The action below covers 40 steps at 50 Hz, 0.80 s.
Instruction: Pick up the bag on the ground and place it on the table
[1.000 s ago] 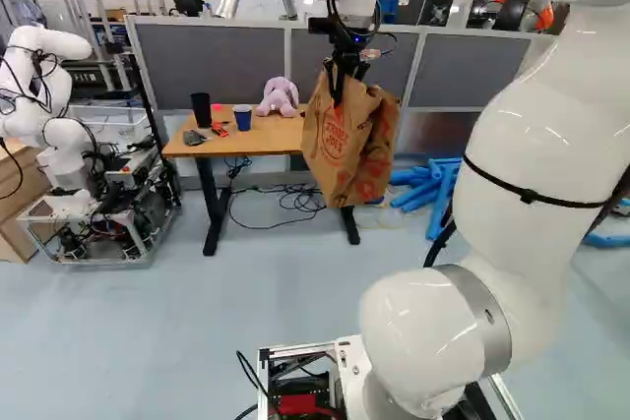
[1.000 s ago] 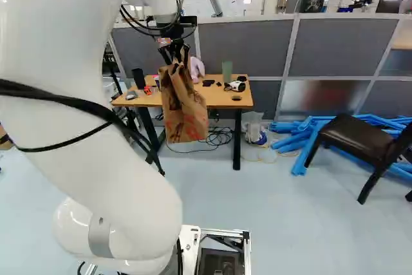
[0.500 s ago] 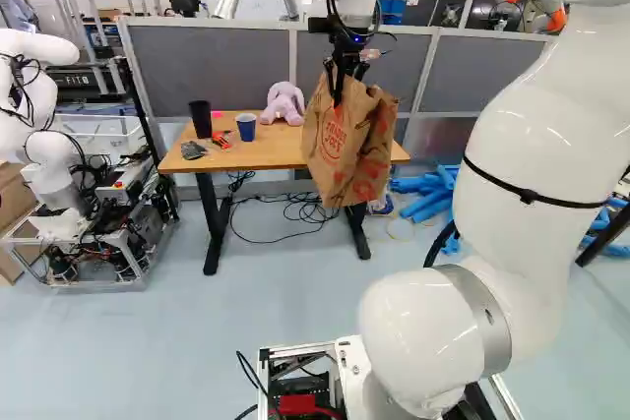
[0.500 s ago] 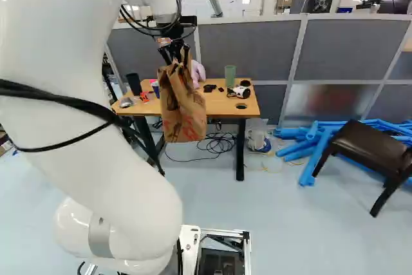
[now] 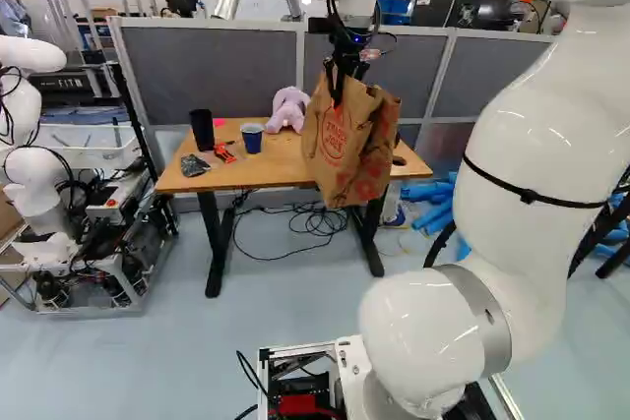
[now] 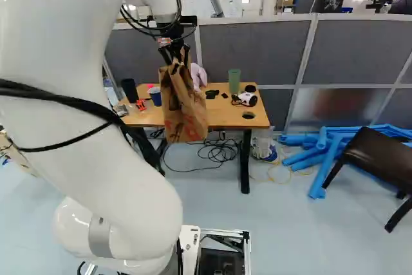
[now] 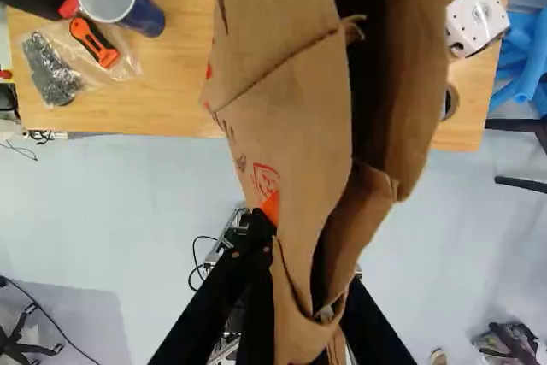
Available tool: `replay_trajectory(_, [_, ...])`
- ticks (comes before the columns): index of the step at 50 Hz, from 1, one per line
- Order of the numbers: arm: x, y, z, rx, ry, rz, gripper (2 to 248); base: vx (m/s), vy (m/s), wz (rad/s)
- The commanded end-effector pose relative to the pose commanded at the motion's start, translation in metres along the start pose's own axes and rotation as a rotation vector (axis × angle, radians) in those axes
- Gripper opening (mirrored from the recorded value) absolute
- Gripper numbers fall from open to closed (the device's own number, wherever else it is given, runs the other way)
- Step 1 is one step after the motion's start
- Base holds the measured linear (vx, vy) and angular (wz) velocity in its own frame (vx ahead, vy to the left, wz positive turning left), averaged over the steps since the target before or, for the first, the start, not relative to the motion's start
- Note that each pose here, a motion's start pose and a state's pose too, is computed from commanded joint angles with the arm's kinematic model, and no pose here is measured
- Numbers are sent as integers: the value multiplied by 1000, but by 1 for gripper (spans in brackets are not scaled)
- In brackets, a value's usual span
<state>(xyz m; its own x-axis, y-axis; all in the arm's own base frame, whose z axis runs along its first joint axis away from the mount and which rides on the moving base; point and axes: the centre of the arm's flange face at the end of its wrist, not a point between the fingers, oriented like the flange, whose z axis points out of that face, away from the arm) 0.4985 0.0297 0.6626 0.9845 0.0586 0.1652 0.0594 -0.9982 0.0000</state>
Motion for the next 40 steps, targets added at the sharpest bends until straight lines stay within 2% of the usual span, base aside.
replay_trajectory(22, [0,0,0,0,0,0,20,207,84,-22])
replay_trajectory(40, [0,0,0,0,0,0,20,20,9,-3])
